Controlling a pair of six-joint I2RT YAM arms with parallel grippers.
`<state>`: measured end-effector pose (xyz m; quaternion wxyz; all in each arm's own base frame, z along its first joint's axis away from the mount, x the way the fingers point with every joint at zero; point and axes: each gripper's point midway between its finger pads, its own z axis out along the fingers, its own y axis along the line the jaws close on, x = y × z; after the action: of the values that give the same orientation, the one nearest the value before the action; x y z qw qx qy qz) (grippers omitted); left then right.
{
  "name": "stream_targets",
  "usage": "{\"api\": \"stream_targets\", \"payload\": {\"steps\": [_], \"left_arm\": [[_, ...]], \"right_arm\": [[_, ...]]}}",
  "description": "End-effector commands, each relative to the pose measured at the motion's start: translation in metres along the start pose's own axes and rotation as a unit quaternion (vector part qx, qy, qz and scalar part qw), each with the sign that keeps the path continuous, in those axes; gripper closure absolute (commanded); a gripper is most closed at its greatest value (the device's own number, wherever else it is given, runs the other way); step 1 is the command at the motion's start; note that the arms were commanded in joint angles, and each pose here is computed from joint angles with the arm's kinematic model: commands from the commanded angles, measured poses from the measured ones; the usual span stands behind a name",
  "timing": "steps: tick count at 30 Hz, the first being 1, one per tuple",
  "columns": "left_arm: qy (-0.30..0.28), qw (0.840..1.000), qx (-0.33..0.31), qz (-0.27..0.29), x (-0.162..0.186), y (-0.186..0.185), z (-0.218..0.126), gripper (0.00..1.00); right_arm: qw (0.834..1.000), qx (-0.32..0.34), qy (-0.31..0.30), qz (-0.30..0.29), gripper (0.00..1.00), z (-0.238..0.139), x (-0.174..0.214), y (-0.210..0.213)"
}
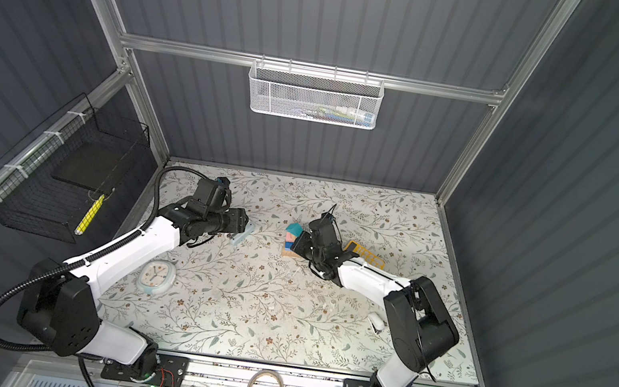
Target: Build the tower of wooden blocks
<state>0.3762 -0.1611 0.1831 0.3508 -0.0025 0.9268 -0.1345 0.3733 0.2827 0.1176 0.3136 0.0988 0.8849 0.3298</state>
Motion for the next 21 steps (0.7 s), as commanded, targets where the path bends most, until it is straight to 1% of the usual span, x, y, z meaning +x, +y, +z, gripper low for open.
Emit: {"api": "stream_targets", "payload": {"steps": [1,21], "left_arm": [[-0.007,1.000,-0.005,0.007,-0.0018,0.0053,-0.0074,0.28],[-0.007,1.000,-0.006,0.007,-0.0018,0.0062,-0.0082,0.28]], "right_arm": [[1.000,-0.005,-0.013,-0.003,1.00,0.0023,-0.0103,0.0048],[1.000,-0.004,-0.016,0.003,1.00,0.0043,-0.0134,0.0004]]}}
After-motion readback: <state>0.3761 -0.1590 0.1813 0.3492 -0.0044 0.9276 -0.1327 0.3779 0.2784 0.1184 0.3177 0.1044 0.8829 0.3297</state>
